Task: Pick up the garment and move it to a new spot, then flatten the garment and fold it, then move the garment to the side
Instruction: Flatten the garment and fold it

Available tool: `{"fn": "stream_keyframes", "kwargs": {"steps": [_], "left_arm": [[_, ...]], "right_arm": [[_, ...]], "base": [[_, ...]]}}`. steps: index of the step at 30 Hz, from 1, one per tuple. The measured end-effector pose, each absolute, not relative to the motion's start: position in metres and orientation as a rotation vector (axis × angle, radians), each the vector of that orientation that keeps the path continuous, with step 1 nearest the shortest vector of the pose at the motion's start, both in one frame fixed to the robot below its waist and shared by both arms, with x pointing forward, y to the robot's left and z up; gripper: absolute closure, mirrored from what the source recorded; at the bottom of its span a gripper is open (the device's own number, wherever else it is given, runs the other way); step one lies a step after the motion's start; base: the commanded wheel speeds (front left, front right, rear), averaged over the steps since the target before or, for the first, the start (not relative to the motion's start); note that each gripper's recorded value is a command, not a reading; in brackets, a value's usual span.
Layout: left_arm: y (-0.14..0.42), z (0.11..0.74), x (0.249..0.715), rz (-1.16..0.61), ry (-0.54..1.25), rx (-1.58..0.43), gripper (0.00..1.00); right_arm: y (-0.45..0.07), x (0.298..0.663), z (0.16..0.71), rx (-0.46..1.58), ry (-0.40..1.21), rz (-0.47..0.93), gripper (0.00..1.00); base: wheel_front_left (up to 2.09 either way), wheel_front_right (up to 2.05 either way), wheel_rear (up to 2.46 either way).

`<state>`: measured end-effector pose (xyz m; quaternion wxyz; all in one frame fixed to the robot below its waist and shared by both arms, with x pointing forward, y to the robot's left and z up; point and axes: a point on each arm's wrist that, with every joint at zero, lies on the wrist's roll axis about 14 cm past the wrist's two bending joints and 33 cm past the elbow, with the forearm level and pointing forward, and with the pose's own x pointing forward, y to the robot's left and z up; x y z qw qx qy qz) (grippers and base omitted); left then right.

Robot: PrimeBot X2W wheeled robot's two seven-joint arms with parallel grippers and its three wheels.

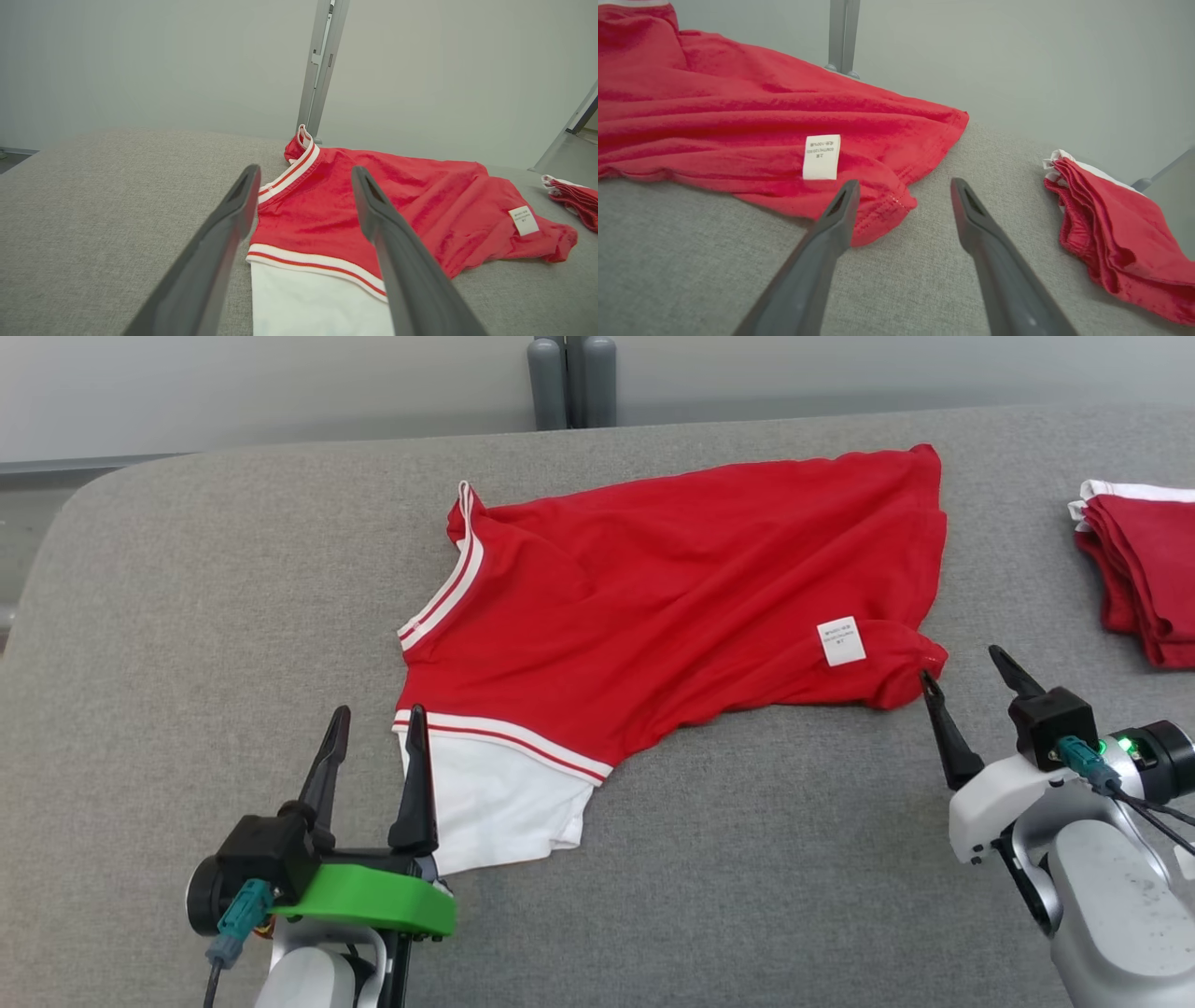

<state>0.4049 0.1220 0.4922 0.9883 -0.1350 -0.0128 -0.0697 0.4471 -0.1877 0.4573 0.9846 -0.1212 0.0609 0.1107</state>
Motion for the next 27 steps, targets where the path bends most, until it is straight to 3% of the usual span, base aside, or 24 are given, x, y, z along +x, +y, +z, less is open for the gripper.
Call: {"fn": "stream_keyframes", "kwargs": {"steps": [14, 15, 16, 17, 18, 27], "left_arm": [[0.14, 0.482, 0.406, -0.085, -0.004, -0.262, 0.0], [0.141, 0.482, 0.406, -0.082, -0.002, -0.261, 0.0], [0.143, 0.481, 0.405, -0.077, -0.001, -0.26, 0.0], [0.143, 0.481, 0.405, -0.076, -0.001, -0.26, 0.0], [0.144, 0.481, 0.405, -0.075, -0.002, -0.259, 0.0], [0.141, 0.484, 0.406, -0.084, -0.01, -0.256, 0.0]], "right_arm": [[-0.177, 0.474, 0.413, -0.319, 0.315, 0.29, 0.0], [-0.177, 0.475, 0.412, -0.32, 0.318, 0.292, 0.27], [-0.176, 0.476, 0.409, -0.323, 0.325, 0.299, 0.71], [-0.176, 0.477, 0.409, -0.323, 0.325, 0.301, 0.82], [-0.175, 0.477, 0.409, -0.325, 0.325, 0.305, 1.0], [-0.186, 0.487, 0.423, -0.344, 0.293, 0.287, 1.0]], "base": [[0.0, 0.0, 0.0], [0.0, 0.0, 0.0], [0.0, 0.0, 0.0], [0.0, 0.0, 0.0], [0.0, 0.0, 0.0], [0.0, 0.0, 0.0]]}}
